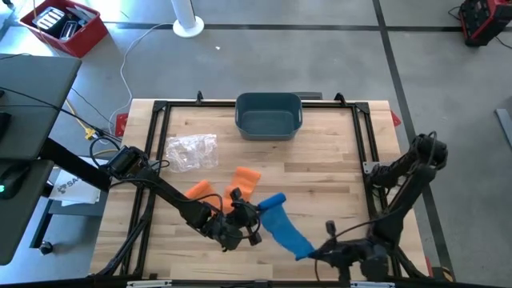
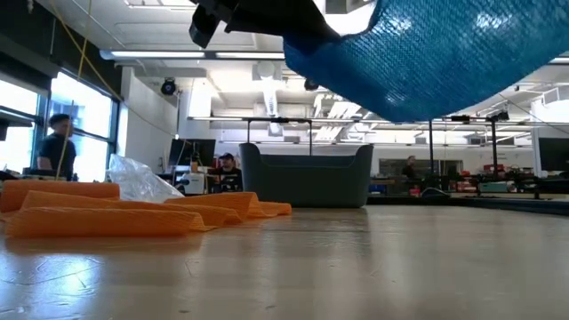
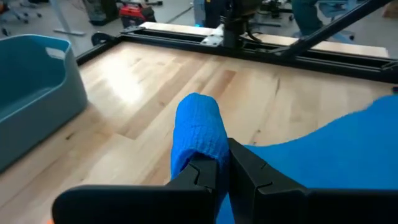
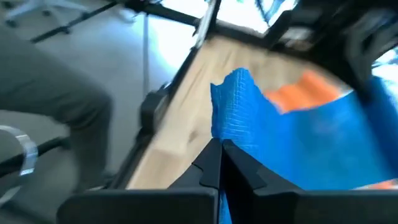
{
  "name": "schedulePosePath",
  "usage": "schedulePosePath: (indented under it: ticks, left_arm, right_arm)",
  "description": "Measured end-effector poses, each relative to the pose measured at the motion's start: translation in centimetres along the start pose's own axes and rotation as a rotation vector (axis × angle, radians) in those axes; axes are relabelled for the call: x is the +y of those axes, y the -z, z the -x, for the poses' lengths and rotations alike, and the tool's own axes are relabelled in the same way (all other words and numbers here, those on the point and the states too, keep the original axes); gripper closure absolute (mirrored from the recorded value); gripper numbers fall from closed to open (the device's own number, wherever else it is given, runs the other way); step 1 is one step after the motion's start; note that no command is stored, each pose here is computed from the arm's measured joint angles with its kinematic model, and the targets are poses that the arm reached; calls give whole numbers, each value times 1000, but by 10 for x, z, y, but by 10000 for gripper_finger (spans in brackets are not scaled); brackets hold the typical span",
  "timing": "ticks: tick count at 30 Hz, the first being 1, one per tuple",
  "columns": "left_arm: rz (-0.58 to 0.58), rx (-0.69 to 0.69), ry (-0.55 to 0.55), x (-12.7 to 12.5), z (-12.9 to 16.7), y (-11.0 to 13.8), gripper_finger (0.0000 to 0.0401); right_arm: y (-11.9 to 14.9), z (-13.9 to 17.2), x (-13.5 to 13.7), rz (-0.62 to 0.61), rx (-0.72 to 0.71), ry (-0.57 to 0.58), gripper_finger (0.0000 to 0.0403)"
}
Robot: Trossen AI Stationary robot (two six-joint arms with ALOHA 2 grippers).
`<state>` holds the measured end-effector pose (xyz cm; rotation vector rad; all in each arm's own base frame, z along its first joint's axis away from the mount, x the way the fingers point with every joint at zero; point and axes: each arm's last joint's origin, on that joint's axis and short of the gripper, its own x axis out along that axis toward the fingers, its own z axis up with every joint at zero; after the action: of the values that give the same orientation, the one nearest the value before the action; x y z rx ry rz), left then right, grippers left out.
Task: Roll bandage
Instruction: Roll the blue bandage
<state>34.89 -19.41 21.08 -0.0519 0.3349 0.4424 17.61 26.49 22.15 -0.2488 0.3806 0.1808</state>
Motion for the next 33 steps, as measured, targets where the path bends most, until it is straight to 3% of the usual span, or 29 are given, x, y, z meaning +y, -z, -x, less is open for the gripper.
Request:
schedulePosePath:
  ticks: [5,15,20,26,33]
  left_arm:
    - [8,-1,9,0,0,-1,389]
    - [9,29,61,-4,-5,6,389]
    - [16,50,139,-16,-17,25,389]
    - [31,86,259,-28,-29,47,389]
    - [28,91,295,-33,-22,48,389]
  right_arm:
    - [-21,7,-4,72,-64,142,403]
    - [-65,20,-19,263,-78,632,403]
    - [-82,22,-36,286,-56,672,403]
    - [-87,29,-75,199,-36,797,403]
    - [-68,38,-129,-10,86,676,403]
